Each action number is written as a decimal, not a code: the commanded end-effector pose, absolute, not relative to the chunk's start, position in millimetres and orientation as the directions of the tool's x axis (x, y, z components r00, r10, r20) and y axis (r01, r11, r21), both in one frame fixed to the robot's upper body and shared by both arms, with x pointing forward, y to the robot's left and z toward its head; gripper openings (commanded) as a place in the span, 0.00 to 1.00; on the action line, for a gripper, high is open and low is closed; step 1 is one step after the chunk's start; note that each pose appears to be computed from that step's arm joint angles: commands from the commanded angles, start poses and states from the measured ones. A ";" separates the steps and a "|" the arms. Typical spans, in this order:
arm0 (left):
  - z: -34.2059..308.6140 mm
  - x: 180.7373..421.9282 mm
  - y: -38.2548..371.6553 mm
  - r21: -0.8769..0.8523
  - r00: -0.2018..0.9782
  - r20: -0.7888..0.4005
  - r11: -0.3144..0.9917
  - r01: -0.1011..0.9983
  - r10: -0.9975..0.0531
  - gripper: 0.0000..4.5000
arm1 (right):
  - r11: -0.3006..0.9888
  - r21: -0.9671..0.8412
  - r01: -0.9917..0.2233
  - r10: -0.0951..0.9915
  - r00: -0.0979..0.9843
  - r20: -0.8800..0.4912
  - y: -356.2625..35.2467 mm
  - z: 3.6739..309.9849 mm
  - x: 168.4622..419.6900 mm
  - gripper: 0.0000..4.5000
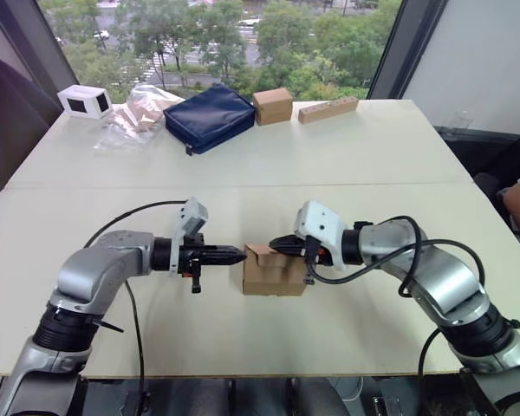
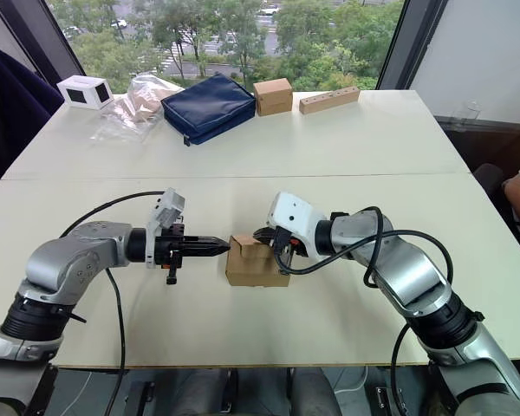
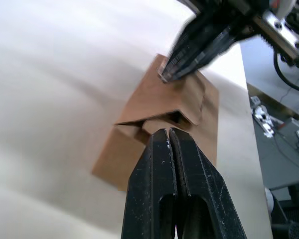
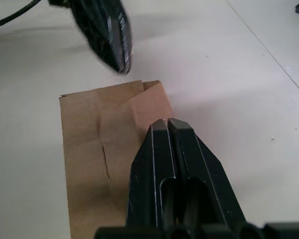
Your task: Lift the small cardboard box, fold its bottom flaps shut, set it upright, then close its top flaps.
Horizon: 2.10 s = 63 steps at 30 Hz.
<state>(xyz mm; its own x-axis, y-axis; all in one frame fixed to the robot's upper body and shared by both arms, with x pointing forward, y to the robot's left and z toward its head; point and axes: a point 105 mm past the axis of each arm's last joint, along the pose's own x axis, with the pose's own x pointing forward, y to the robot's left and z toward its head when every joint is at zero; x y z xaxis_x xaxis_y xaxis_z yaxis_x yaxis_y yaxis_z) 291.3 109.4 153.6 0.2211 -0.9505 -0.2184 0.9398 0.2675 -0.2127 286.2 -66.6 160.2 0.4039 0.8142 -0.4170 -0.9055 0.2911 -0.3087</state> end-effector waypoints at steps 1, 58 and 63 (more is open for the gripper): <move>171.8 299.0 101.0 -0.153 0.246 -0.164 0.271 0.951 -0.955 0.00 | 0.271 -0.344 -0.899 0.830 0.399 -0.389 -61.3 168.5 280.6 0.00; 150.5 306.2 65.4 -0.192 0.286 -0.144 0.310 0.931 -0.947 0.00 | 0.308 -0.325 -0.894 0.789 0.431 -0.438 -66.6 145.8 269.6 0.00; 150.2 304.4 64.2 -0.168 0.277 -0.156 0.302 0.938 -0.948 0.00 | 0.305 -0.311 -0.900 0.795 0.421 -0.438 -66.0 145.5 267.8 0.00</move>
<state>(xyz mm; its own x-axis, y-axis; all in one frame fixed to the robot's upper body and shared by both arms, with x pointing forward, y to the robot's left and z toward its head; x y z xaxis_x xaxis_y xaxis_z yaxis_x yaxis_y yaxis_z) 306.3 65.3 141.7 0.2828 -0.9439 -0.1707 0.9233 0.3161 -0.2181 269.1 -68.5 141.1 0.4253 0.7842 -0.4519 -0.9000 0.3139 -0.3023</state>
